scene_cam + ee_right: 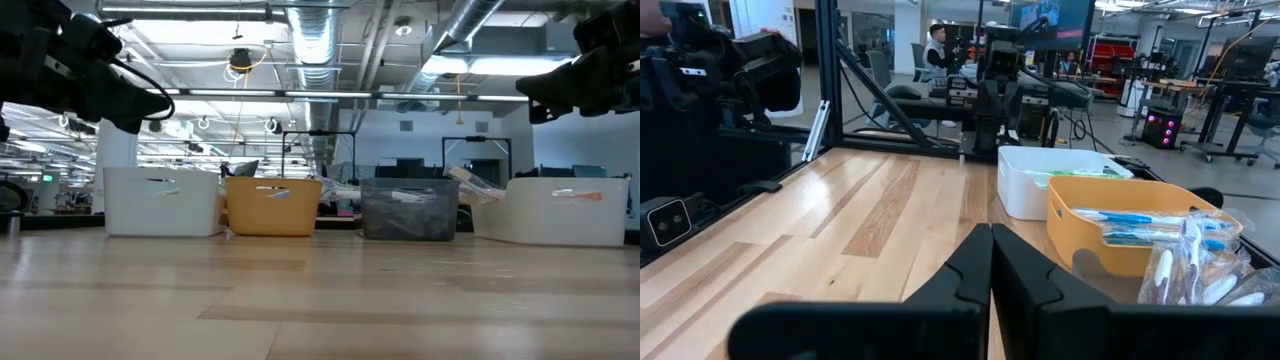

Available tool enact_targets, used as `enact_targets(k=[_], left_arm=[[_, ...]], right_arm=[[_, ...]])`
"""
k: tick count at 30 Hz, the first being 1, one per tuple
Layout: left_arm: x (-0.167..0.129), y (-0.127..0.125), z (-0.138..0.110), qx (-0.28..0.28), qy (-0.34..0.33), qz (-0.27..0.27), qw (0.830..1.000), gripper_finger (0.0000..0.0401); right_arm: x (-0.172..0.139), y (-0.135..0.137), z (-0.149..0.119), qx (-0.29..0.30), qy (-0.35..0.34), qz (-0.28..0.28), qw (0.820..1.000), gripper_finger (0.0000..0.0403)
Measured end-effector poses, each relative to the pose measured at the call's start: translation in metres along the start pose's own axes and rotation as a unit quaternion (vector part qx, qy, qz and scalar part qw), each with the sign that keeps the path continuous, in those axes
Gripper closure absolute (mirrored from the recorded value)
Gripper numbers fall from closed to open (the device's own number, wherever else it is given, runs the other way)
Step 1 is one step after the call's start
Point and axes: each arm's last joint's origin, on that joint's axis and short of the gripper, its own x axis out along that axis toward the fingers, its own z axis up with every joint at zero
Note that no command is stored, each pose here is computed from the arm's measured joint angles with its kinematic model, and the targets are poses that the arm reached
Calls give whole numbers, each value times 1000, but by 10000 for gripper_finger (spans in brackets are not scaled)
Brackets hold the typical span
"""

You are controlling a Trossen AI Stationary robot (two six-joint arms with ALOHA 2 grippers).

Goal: Pick & Place Toothbrushes
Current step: Return to Home Position

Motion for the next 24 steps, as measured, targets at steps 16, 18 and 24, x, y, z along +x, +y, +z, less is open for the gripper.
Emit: enact_targets(k=[16,18,24], left_arm=[[-10,0,12,-4,-77,0,997,393],[-12,1,14,-5,-88,-1,996,393],[-14,1,16,-6,-105,-1,994,393]], right_arm=[[0,0,0,0,0,0,1000,403],[0,0,0,0,0,0,1000,403],[0,0,0,0,0,0,1000,403]])
